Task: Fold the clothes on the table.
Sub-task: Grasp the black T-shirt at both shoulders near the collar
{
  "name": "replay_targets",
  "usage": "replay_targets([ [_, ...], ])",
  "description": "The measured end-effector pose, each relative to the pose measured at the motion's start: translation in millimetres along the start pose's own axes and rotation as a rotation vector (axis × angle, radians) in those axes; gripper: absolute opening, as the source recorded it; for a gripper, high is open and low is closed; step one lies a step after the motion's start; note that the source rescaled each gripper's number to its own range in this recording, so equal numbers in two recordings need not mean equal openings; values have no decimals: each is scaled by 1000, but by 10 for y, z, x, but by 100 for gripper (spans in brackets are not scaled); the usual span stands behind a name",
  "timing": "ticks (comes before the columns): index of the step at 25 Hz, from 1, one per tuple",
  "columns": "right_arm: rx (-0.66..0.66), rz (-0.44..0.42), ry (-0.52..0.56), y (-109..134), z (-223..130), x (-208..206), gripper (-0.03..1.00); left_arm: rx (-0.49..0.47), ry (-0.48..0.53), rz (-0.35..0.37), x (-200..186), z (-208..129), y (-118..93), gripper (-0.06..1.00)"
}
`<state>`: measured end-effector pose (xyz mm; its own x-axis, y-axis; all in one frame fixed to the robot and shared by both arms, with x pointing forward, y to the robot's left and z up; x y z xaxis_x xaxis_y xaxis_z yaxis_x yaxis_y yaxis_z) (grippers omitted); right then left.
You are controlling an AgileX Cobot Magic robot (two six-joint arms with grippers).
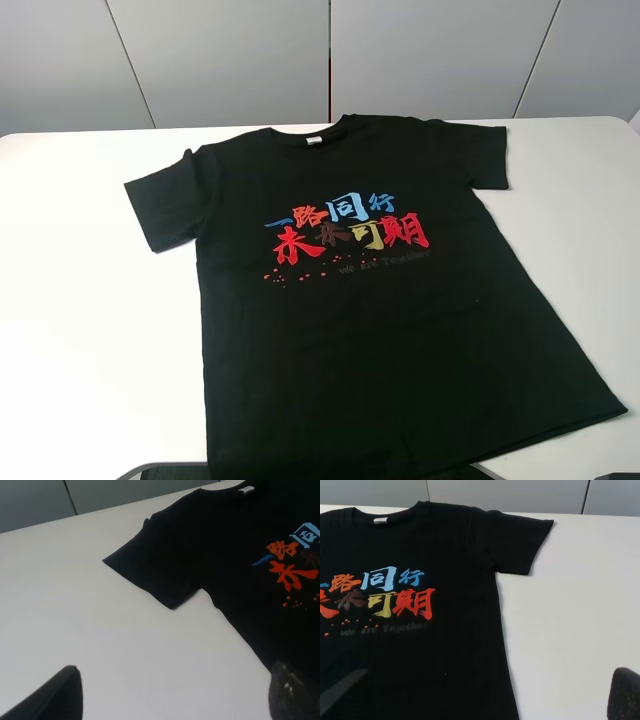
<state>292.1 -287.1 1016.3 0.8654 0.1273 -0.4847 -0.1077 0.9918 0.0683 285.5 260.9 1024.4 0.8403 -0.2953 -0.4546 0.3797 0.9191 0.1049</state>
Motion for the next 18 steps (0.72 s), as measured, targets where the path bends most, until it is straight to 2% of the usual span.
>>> replay_targets([
  [18, 0, 0, 0, 0, 0, 0, 100, -1, -1, -2, 0, 1, -3, 97],
])
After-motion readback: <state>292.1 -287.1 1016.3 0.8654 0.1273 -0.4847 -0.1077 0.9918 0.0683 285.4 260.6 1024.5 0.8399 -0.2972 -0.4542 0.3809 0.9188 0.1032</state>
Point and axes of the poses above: a point on each arm's last joint axis where the gripper is mounted, x pointing out along that axis toward the gripper, y along the wrist's bending axis when the last joint is at zero, z = x × y, the point moved 7 cm from there along x, pointing out along that axis toward the gripper, and after that the axes turned 3 degrees about x, right-handed, at the moved point
